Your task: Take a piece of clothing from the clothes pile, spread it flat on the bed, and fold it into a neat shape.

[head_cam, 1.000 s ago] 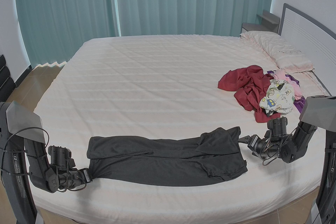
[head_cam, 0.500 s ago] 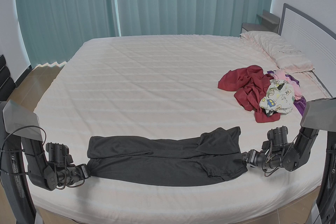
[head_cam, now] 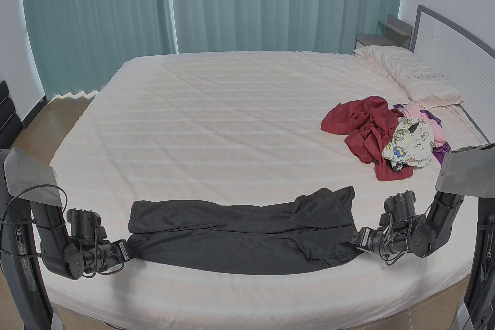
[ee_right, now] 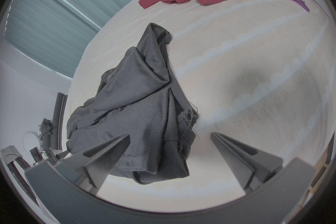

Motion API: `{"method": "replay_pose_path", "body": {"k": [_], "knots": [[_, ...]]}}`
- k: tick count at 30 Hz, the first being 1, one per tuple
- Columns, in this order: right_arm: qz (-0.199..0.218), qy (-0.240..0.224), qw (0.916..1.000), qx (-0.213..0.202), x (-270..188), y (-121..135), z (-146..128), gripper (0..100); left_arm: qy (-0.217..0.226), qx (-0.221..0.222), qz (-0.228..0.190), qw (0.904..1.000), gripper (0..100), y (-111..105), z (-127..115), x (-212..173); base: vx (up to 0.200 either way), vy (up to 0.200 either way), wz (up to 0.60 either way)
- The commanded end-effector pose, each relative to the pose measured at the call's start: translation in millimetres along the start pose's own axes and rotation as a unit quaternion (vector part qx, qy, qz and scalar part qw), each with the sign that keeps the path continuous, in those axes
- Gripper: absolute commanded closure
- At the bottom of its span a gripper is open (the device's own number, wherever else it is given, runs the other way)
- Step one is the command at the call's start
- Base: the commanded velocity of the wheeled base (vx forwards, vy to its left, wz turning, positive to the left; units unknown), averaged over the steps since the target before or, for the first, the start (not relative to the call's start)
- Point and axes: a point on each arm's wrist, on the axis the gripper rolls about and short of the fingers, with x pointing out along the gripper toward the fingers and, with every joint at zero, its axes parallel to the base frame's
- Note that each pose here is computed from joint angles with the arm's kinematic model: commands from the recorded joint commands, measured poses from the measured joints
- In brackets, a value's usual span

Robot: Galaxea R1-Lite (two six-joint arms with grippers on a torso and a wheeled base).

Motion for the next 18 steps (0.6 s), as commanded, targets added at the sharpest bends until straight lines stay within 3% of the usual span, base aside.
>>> {"method": "replay_pose_path", "body": {"k": [1,13,18], "knots": [[-0.009,0.004,0.9999,-0.009,9,4,-6,100,0.0,-0.001,0.0,1.0,100,0,0,0,0.0,0.0,0.0],[-0.016,0.0,0.9999,-0.003,1,1,-3,100,-0.004,0.0,0.0,1.0,100,-2,1,-11,0.0,0.0,0.0],[-0.028,0.02,0.9994,0.006,-12,-1,3,100,0.024,0.001,0.011,0.9997,100,-3,1,-19,0.0,0.0,0.0]]}}
